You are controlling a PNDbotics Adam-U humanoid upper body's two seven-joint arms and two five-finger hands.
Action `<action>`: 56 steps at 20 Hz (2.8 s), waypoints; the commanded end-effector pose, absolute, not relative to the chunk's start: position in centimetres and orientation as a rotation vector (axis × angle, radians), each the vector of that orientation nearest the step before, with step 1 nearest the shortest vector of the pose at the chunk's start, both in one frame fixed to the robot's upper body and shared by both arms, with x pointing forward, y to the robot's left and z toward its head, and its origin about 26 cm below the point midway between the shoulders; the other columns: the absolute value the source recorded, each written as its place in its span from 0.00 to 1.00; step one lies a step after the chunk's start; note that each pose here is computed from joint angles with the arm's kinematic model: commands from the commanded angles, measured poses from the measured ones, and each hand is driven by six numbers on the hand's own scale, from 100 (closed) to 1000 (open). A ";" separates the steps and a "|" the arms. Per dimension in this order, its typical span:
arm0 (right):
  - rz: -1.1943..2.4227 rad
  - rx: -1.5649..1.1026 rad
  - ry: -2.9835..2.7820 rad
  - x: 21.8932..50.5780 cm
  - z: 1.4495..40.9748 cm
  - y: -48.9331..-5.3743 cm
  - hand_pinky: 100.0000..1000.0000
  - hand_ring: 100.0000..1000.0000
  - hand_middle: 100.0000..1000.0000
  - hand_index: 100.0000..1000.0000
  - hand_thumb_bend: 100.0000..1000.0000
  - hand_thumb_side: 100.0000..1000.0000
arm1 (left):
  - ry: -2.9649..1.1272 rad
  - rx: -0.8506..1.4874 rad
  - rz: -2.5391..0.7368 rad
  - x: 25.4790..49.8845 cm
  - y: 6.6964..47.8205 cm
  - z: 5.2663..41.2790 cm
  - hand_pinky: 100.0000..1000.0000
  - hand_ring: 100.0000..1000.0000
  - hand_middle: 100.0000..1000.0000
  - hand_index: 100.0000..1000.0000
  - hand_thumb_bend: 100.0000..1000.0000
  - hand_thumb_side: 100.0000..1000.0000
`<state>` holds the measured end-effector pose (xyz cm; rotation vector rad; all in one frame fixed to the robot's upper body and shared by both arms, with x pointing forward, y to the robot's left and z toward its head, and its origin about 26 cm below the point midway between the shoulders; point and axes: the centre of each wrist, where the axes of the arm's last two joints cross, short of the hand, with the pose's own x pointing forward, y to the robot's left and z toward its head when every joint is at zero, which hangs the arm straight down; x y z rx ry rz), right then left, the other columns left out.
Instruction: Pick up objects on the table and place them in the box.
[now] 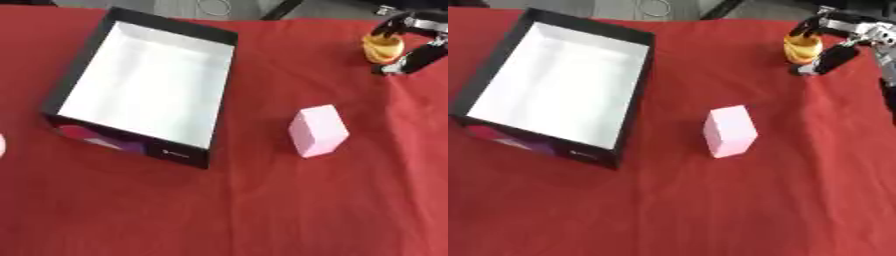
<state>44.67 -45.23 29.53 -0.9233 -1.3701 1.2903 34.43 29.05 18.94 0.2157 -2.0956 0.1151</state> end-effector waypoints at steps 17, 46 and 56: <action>1.078 -1.087 -1.485 42.3 33.7 -48.2 0.91 0.88 0.84 0.84 0.37 0.12 | -2.149 0.228 0.066 34.2 29.1 20.7 0.80 0.63 0.73 0.77 0.79 0.58; 0.995 -1.062 -1.326 42.5 30.3 -49.6 0.89 0.83 0.74 0.82 0.40 0.32 | -2.155 0.218 0.047 34.1 28.9 21.0 0.81 0.63 0.73 0.76 0.77 0.58; 0.963 -0.985 -1.448 42.6 29.7 -49.5 0.88 0.74 0.52 0.67 0.31 0.00 | -2.145 0.219 0.042 34.2 29.0 20.7 0.81 0.63 0.72 0.76 0.76 0.58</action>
